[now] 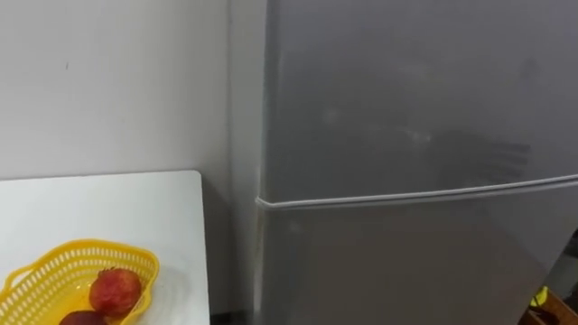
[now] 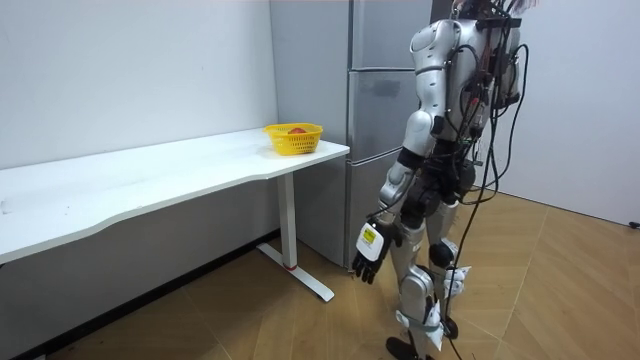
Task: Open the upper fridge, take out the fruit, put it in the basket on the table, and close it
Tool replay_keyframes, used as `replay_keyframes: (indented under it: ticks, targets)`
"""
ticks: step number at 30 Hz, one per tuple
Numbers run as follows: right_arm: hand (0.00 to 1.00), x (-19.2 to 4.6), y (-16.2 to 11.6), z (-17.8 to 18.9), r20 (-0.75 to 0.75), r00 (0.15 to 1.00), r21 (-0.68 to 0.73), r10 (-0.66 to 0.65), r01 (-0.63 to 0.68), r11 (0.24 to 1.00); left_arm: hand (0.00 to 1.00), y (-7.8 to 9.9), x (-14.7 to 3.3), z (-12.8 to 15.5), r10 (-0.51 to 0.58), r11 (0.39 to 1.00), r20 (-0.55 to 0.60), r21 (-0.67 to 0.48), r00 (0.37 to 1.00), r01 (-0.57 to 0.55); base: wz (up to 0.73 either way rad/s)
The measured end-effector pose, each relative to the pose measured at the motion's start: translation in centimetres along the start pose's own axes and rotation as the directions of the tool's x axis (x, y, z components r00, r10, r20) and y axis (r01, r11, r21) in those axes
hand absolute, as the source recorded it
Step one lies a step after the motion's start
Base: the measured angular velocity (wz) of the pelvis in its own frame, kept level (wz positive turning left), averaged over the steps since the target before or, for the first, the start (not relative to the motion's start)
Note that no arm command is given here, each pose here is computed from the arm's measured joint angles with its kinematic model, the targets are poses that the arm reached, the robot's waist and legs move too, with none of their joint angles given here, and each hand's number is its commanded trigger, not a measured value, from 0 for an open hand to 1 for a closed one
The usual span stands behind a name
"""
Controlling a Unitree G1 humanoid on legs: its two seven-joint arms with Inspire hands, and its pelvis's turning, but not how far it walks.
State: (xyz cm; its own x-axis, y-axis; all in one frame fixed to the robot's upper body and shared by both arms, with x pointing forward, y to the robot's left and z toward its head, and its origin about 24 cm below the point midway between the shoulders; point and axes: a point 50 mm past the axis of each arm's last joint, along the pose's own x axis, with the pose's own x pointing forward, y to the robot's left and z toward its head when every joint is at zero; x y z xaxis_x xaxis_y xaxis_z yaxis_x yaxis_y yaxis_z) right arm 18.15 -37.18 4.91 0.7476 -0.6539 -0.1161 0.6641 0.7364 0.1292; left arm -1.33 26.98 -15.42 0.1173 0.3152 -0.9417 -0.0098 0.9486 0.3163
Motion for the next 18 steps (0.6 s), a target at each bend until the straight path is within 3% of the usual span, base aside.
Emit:
replay_keyframes:
  ticks: [5, 9, 13, 18]
  targets:
    - [0.00, -1.9, -1.4, -5.9, -0.192, 0.977, -0.264, -0.096, 0.043, 0.964, 0.00, -0.1, 0.1, 1.0, -0.005, 1.000, 0.028, 0.013, 1.000, 0.005, -0.01]
    - [0.00, -5.3, -2.7, -12.4, -0.436, 0.889, -0.443, -0.138, -0.079, 0.893, 0.00, -0.3, 0.3, 2.1, -0.014, 1.000, 0.059, 0.009, 0.998, 0.014, -0.01]
    - [0.00, -9.5, -4.3, -17.7, -0.664, 0.726, -0.493, -0.179, -0.245, 0.835, 0.00, -0.5, 0.3, 2.6, -0.022, 0.999, 0.074, 0.026, 0.997, 0.021, 0.00]
    - [0.00, -14.0, -6.2, -20.9, -0.820, 0.527, -0.448, -0.222, -0.351, 0.822, 0.00, -0.8, 0.4, 1.8, -0.035, 0.998, 0.042, 0.048, 0.998, 0.033, 0.07]
